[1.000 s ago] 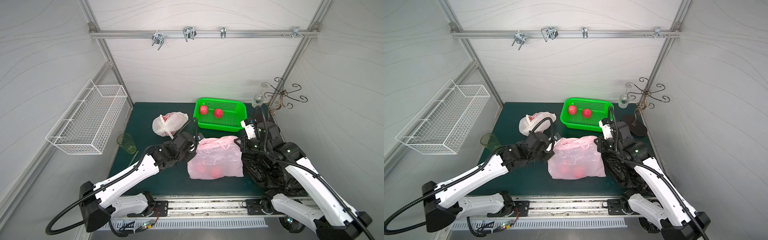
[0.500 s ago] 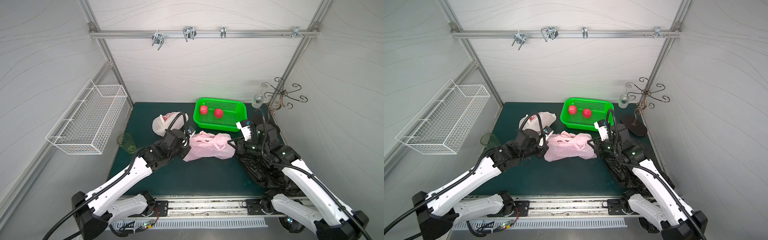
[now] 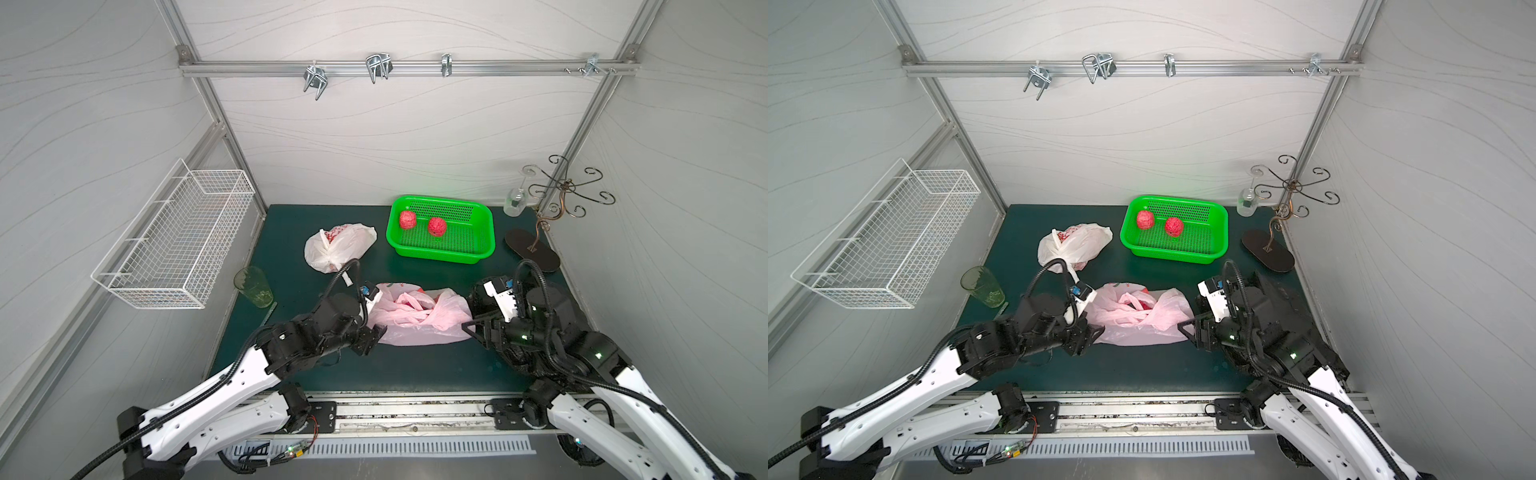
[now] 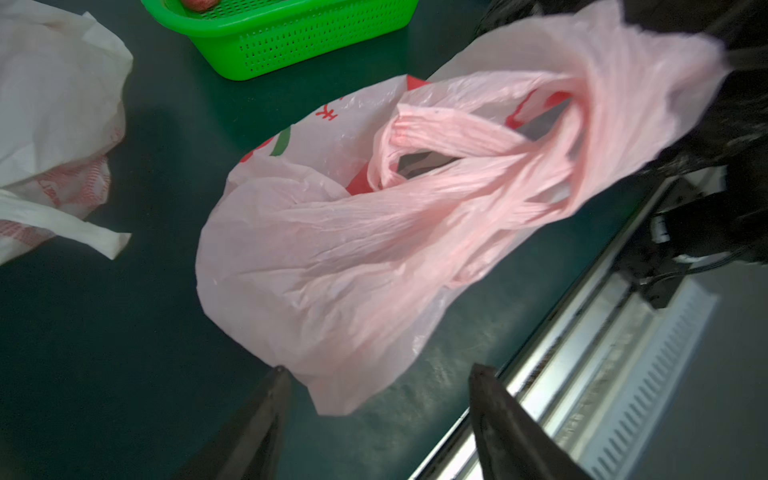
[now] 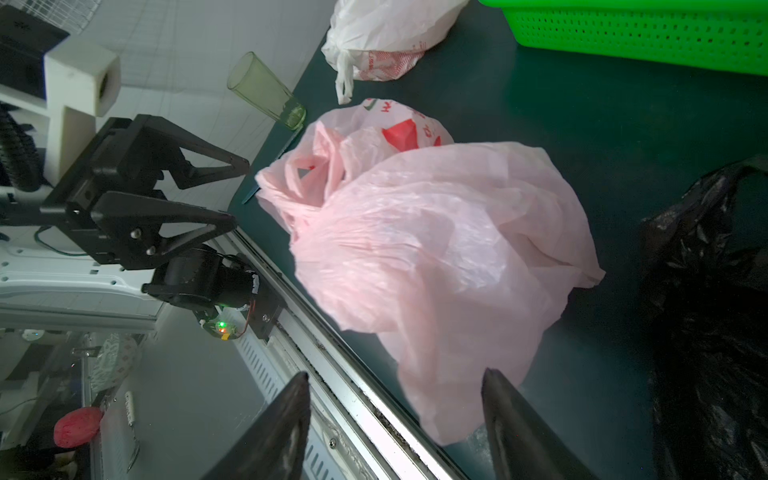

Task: Untie the knot of a plastic bag & take out the apple
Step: Untie the plastic bag at the center of the board.

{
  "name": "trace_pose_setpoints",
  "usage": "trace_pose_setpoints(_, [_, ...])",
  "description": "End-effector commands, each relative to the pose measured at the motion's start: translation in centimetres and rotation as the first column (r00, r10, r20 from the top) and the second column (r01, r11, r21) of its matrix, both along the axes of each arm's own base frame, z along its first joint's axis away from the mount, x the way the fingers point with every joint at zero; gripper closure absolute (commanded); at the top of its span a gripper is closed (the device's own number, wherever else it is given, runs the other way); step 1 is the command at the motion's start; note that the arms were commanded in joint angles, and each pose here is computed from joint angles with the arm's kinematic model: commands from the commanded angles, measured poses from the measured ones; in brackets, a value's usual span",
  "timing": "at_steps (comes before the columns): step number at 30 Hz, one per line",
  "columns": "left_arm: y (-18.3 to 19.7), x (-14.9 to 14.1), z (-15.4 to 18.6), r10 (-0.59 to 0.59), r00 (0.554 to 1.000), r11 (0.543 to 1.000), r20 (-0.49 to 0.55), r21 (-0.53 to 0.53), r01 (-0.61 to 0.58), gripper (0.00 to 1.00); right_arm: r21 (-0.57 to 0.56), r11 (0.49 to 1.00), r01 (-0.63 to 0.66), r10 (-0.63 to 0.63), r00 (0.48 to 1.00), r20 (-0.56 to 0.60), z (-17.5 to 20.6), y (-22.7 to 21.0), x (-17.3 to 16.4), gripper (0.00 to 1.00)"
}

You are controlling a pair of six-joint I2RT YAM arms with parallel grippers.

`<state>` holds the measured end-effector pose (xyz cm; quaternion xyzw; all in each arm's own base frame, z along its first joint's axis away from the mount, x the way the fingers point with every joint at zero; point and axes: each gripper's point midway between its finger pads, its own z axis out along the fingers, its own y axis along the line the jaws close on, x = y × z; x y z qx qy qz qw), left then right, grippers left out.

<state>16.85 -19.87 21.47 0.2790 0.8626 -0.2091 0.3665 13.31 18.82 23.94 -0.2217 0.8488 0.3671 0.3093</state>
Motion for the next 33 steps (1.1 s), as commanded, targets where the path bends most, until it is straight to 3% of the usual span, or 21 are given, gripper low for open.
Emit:
trace_pose_setpoints(1, [-1.9, -1.3, 5.4, -0.103, 0.993, 0.982, 0.053, -0.156, 0.110, 0.26, -0.070, 0.997, -0.027, 0.031, 0.998, 0.063, 1.6, -0.6, -1.1, 0.33])
trace_pose_setpoints(4, [-4.3, -2.2, 6.5, -0.266, 0.962, 0.953, 0.057, -0.137, 0.271, 0.27, -0.156, 0.981, -0.116, 0.134, 0.985, 0.111, 2.4, 0.8, -1.7, 0.35])
trace_pose_setpoints(8, [-6.2, -0.7, 5.3, -0.372, 0.925, 0.928, 0.080, 0.054, 0.368, 0.32, -0.363, 0.913, -0.186, 0.262, 0.949, 0.173, 1.3, 2.7, -1.6, 0.42])
trace_pose_setpoints(12, [-7.2, 0.2, 3.9, -0.480, 0.873, 0.867, 0.089, 0.202, 0.456, 0.42, -0.471, 0.853, -0.224, 0.345, 0.919, 0.189, 0.1, 4.9, -0.9, 0.56])
trace_pose_setpoints(17, [-7.6, 2.4, 3.1, -0.513, 0.845, 0.832, 0.152, 0.331, 0.446, 0.40, -0.531, 0.828, -0.180, 0.350, 0.906, 0.238, -0.8, 6.1, 0.9, 0.57])
trace_pose_setpoints(21, [-8.1, 3.6, 2.7, -0.516, 0.841, 0.821, 0.163, 0.373, 0.432, 0.40, -0.558, 0.814, -0.163, 0.355, 0.899, 0.256, -0.9, 6.4, 1.5, 0.56])
trace_pose_setpoints(27, [-8.3, 4.7, 1.2, -0.494, 0.858, 0.816, 0.141, 0.415, 0.402, 0.68, -0.573, 0.810, -0.126, 0.344, 0.893, 0.290, -0.4, 6.2, 2.3, 0.54])
trace_pose_setpoints(31, [-8.4, 5.1, 1.1, -0.487, 0.859, 0.820, 0.158, 0.421, 0.388, 0.98, -0.552, 0.826, -0.116, 0.333, 0.890, 0.312, 0.2, 6.1, 2.3, 0.55])
trace_pose_setpoints(33, [-8.5, 5.1, 1.2, -0.491, 0.856, 0.818, 0.161, 0.424, 0.390, 1.00, -0.545, 0.832, -0.106, 0.327, 0.887, 0.326, 0.6, 6.1, 2.4, 0.54])
